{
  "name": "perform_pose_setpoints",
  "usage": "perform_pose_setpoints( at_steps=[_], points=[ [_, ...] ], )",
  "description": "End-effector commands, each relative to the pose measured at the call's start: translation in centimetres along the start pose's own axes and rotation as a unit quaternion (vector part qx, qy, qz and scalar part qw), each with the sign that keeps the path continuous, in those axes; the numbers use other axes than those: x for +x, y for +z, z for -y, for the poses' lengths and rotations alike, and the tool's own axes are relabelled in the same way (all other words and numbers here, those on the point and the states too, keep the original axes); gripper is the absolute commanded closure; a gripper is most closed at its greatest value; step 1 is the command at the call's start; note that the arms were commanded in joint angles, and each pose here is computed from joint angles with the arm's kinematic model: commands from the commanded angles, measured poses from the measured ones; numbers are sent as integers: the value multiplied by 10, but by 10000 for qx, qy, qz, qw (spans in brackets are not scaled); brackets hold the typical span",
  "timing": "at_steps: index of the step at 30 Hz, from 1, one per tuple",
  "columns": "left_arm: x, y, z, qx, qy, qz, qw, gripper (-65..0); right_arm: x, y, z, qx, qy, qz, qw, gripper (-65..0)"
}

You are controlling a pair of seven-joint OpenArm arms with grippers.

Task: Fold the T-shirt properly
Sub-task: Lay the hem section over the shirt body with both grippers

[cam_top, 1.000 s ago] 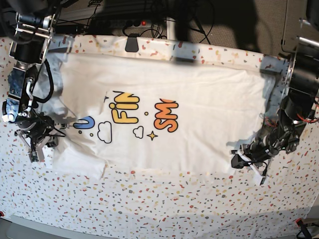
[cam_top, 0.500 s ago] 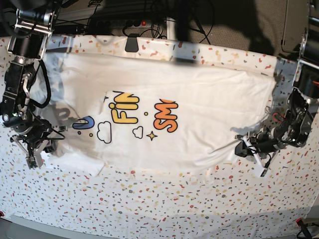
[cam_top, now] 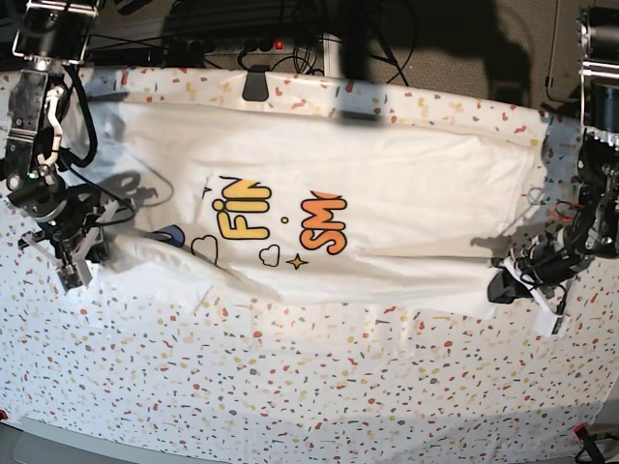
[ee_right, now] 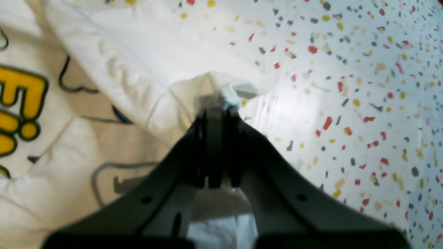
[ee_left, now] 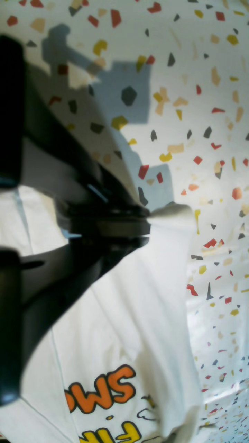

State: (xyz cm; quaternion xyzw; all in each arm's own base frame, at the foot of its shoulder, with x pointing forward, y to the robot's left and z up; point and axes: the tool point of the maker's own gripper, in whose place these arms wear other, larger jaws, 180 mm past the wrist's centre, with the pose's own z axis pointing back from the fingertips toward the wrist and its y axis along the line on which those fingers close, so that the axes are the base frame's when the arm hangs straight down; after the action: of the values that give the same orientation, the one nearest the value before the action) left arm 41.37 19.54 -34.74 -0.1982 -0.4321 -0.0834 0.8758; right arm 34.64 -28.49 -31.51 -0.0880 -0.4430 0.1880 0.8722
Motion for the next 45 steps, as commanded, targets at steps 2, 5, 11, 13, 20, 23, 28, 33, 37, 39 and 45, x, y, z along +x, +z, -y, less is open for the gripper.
perform_pose_setpoints(
  at_steps=[2, 5, 11, 13, 20, 23, 28, 33, 37, 39, 45],
  points=[
    [20, 9, -6, 46, -112, 181, 9998, 0, 9, 9, 14, -142, 200, 116, 9996, 0],
    [14, 11, -9, 88, -127, 79, 9998, 0, -3, 15, 22, -205, 354, -83, 9991, 0],
    [9, 12, -11, 112, -129, -22, 9999, 0, -5, 29, 55, -572, 147, -84, 9982, 0],
    [6, 12, -11, 109, -122, -112, 9998, 0, -6, 33, 61, -593, -36, -66, 9982, 0],
    [-11, 13, -12, 109, -113, -581, 9982, 0, -9, 33, 60, -565, -126, -139, 9982, 0],
    [-19, 14, -12, 112, -108, -799, 9967, 0, -14, 33, 60, -563, -137, -286, 9979, 0],
    [-22, 15, -12, 111, -106, -888, 9959, 0, -24, 34, 59, -547, -164, -546, 9969, 0],
    [-25, 15, -12, 112, -104, -960, 9953, 0, -31, 34, 52, -367, -301, -738, 9961, 0],
    [-28, 16, -12, 114, -101, -1039, 9945, 0, -33, 32, 42, -188, -251, -764, 9966, 0],
    [-28, 16, -12, 115, -102, -1040, 9945, 0, -30, 31, 37, -88, -355, -682, 9970, -23],
    [-32, 17, -12, 114, -101, -1134, 9934, -75, -24, 30, 32, 61, -498, -525, 9974, -303]
  ],
)
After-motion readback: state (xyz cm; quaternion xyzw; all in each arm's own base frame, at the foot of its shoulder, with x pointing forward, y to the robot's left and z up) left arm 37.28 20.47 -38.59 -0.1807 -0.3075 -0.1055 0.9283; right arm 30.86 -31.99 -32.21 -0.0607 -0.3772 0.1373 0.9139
